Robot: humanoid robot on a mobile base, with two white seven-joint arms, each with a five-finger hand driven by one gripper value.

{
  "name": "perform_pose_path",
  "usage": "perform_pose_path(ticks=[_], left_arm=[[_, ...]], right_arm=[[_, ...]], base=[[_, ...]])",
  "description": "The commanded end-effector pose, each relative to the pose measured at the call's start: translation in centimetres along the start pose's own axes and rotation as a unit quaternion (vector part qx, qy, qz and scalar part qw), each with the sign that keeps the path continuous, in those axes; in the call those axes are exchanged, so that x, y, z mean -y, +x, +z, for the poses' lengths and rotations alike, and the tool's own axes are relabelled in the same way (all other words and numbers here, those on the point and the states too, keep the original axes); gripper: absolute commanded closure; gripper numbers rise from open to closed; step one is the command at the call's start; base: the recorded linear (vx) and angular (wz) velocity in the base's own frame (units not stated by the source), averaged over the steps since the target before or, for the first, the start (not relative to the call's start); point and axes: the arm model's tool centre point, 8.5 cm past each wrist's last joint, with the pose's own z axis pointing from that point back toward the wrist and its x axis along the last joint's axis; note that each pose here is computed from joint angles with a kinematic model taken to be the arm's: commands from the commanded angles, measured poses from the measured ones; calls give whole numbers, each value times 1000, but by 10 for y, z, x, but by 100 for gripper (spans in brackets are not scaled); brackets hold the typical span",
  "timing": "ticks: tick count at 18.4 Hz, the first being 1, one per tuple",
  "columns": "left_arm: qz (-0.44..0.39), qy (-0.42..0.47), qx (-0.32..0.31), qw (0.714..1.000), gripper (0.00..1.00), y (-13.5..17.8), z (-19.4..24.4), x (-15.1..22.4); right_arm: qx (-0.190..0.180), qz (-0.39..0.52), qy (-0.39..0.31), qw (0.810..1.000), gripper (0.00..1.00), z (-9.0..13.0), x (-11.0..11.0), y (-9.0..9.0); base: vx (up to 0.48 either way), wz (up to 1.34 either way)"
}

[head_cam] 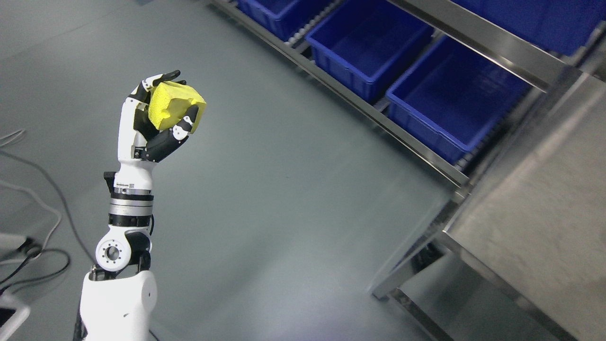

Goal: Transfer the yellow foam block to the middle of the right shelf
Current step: 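Hold the cube in the left hand while turning toward the blue bins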

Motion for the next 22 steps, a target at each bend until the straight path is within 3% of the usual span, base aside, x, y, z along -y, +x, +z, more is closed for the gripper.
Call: perform_pose_path(ticks=[1, 8, 22], left_arm=[[4, -9, -10, 1000, 100, -4, 8, 3], [3, -8, -11, 1000, 100, -4, 8, 2], [4, -10, -11, 1000, 100, -4, 12, 4]], right_arm=[[8, 2, -8, 1000, 0, -1, 11, 6], [8, 2, -8, 1000, 0, -1, 11, 6], [9, 2, -8, 1000, 0, -1, 11, 6]], base=[[-12, 1228], [17, 998], [186, 163]])
